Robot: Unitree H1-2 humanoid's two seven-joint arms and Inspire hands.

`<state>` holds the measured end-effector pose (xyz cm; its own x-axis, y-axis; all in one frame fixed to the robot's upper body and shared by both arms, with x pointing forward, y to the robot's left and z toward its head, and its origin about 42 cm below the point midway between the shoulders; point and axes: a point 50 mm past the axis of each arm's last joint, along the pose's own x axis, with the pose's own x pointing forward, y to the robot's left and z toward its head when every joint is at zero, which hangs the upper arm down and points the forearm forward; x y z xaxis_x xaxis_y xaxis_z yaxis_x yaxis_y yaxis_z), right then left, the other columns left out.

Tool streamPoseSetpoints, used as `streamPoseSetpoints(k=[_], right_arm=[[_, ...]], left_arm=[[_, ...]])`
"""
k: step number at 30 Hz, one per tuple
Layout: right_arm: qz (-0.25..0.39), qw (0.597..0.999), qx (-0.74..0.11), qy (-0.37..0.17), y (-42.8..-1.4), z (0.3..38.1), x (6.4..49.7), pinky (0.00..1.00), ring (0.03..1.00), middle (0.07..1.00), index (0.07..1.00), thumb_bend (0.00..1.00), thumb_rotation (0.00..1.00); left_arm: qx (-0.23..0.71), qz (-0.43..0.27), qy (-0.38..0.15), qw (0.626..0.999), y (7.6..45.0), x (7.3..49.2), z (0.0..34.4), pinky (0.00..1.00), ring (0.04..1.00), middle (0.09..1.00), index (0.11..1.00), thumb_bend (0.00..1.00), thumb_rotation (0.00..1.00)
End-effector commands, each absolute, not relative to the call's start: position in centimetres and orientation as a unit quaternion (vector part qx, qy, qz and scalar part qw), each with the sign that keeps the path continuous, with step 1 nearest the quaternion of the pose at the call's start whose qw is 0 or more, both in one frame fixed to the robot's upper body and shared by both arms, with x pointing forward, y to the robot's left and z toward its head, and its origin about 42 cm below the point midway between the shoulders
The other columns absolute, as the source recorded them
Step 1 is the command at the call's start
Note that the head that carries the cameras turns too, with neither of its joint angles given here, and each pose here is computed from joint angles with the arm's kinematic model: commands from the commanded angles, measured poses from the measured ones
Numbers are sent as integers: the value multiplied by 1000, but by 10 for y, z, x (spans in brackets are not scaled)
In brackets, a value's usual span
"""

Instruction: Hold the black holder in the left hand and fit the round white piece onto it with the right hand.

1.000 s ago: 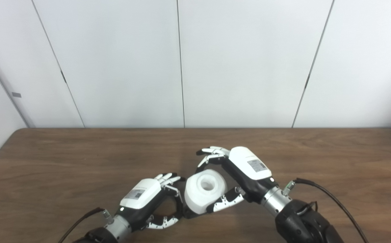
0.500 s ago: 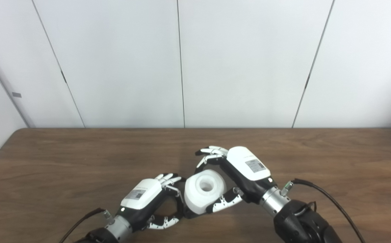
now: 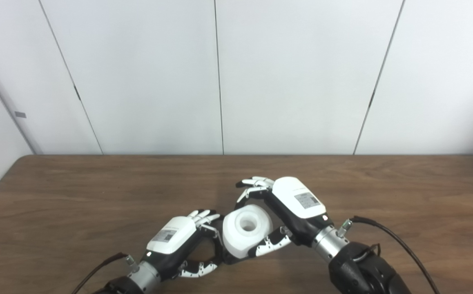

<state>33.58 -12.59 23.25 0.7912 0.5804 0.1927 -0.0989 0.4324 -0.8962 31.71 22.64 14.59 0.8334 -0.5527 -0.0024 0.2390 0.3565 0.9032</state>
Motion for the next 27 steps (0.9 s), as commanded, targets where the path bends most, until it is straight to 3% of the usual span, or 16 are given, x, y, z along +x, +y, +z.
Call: streamPoseSetpoints(k=[1,13,27], right_arm=[[209,803,-489,-269,-120,247,337,698,866,843,482,502,146],[214,803,-495,-255,-121,245,338,685,873,850,482,501,146],[228,800,-504,-234,-123,241,339,736,892,861,483,501,146]], left_arm=[[515,-254,-160,803,221,317,148,1000,971,919,483,513,51],[514,-255,-162,803,220,317,149,1000,969,919,483,513,51],[513,-253,-166,803,219,318,148,1000,963,917,483,514,50]])
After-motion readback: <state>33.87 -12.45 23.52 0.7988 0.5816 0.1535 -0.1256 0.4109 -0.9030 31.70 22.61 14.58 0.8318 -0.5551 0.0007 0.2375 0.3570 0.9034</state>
